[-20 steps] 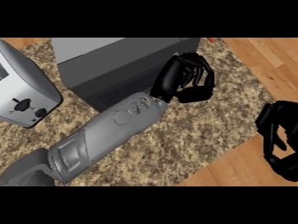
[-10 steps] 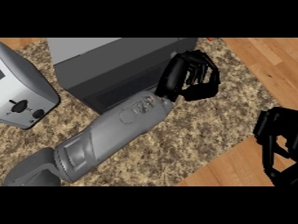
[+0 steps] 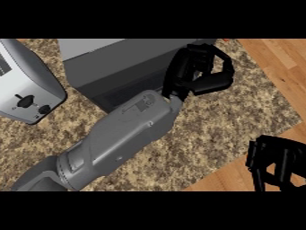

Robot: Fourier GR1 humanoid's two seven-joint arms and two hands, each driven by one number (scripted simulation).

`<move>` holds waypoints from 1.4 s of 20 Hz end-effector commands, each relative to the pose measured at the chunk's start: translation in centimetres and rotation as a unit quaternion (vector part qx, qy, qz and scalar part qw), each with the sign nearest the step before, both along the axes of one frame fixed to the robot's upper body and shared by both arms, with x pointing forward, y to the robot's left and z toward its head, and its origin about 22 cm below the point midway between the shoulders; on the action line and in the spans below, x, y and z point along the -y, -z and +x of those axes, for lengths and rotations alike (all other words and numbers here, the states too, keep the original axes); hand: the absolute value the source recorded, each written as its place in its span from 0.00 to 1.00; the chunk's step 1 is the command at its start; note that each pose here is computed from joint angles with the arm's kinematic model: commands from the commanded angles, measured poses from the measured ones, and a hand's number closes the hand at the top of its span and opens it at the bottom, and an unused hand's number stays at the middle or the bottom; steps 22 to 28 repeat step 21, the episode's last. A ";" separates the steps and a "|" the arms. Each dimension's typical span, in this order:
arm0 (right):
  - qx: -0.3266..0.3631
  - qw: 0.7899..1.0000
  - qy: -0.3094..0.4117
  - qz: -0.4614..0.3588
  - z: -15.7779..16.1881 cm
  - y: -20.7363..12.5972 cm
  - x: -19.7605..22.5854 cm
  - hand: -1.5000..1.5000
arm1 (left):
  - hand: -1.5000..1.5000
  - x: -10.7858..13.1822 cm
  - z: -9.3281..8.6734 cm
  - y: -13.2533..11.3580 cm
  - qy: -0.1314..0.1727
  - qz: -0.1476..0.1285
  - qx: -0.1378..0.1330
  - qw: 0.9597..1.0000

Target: Pick up the milk, place it into the microwave and close the microwave

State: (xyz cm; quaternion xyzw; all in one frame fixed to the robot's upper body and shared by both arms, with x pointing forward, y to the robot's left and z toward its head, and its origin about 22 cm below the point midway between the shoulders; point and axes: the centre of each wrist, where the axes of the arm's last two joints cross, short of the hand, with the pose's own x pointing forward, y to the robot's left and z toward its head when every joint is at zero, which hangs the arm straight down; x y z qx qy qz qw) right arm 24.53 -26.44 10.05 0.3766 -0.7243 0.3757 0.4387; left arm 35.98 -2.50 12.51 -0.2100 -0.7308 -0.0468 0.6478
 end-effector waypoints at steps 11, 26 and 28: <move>-0.033 0.998 -0.012 0.049 -4.2 1.8 -3.1 1.00 | 1.00 -5.1 1.7 7.0 -0.033 -0.066 -0.122 0.990; -0.030 0.997 0.004 0.066 -6.8 1.9 -4.9 1.00 | 1.00 -6.5 2.2 8.3 -0.001 -0.077 -0.122 0.990; -0.030 0.997 0.004 0.066 -6.8 1.9 -4.9 1.00 | 1.00 -6.5 2.2 8.3 -0.001 -0.077 -0.122 0.990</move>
